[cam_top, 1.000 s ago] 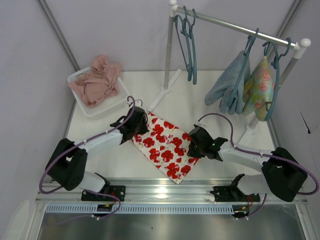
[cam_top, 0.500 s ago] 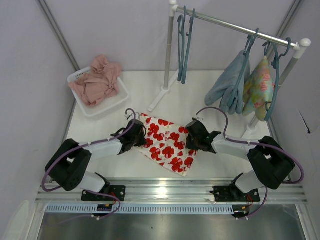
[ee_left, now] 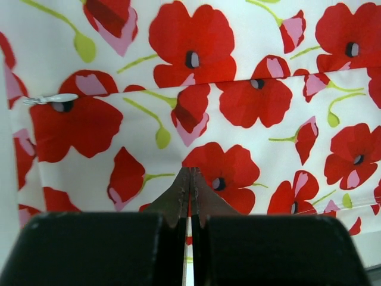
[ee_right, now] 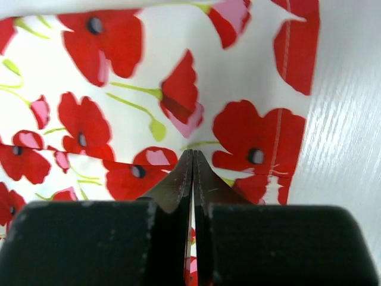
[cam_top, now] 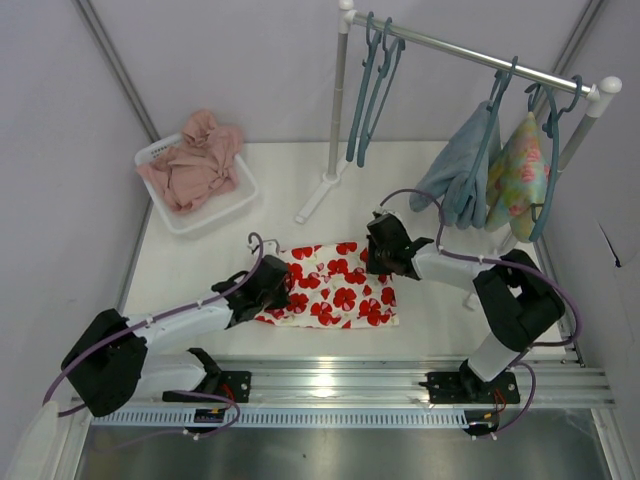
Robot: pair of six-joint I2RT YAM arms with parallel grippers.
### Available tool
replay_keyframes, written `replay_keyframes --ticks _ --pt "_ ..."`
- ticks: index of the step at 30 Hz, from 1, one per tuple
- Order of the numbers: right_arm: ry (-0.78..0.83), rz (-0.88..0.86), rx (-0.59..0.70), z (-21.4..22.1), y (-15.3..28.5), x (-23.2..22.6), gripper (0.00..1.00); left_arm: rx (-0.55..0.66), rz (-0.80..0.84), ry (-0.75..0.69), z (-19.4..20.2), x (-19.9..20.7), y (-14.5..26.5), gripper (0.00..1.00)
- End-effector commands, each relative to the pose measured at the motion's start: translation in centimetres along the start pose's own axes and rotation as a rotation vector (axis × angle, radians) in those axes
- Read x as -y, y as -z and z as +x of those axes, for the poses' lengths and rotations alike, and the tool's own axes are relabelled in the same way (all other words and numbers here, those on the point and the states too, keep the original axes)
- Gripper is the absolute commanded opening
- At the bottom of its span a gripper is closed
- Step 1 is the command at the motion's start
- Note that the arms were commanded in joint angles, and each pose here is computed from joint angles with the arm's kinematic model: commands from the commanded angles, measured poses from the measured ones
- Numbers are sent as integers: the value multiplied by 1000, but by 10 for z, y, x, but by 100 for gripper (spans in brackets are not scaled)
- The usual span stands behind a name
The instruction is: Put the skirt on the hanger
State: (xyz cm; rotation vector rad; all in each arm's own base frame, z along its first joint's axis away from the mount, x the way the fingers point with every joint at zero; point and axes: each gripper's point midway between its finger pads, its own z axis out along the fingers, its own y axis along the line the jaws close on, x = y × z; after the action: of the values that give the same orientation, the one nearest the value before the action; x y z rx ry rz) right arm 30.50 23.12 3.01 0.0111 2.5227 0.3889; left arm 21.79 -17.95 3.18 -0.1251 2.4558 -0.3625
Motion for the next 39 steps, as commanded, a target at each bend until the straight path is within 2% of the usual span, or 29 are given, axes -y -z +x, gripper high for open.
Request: replay_keyframes --ticks 1,4,7,9,10,11,13,14,16,20,26,31,39 --pt "63 -43 6 -17 18 -13 1 58 -26 -29 -31 3 10 0" --pt "75 -76 36 -28 42 -20 9 91 -14 -48 -51 7 19 2" --pt "82 -130 64 -35 68 -27 23 129 7 -30 -68 2 28 14" --pt "85 -163 83 -37 83 -31 32 171 0 7 -82 -13 34 26" --pt "82 -166 87 -38 88 -31 47 171 21 21 -83 -15 36 34" --pt "81 -169 90 -37 92 -31 54 192 9 60 -91 -27 37 56" --pt "78 -212 94 -33 102 -34 70 225 45 96 -97 -30 44 72" --pt "75 -219 99 -33 105 -34 73 241 34 117 -99 -39 44 84" --pt "70 -234 97 -27 107 -34 78 262 34 146 -101 -44 44 90" --pt "61 -238 68 -18 106 -33 80 227 -8 217 -88 -64 28 91" --pt "60 -249 58 -10 109 -34 80 152 -65 235 -62 -81 4 86" --pt "62 -256 49 -5 110 -34 80 147 -21 238 -54 -77 -3 78" --pt "57 -264 32 1 106 -37 81 133 12 239 -42 -75 -10 72"
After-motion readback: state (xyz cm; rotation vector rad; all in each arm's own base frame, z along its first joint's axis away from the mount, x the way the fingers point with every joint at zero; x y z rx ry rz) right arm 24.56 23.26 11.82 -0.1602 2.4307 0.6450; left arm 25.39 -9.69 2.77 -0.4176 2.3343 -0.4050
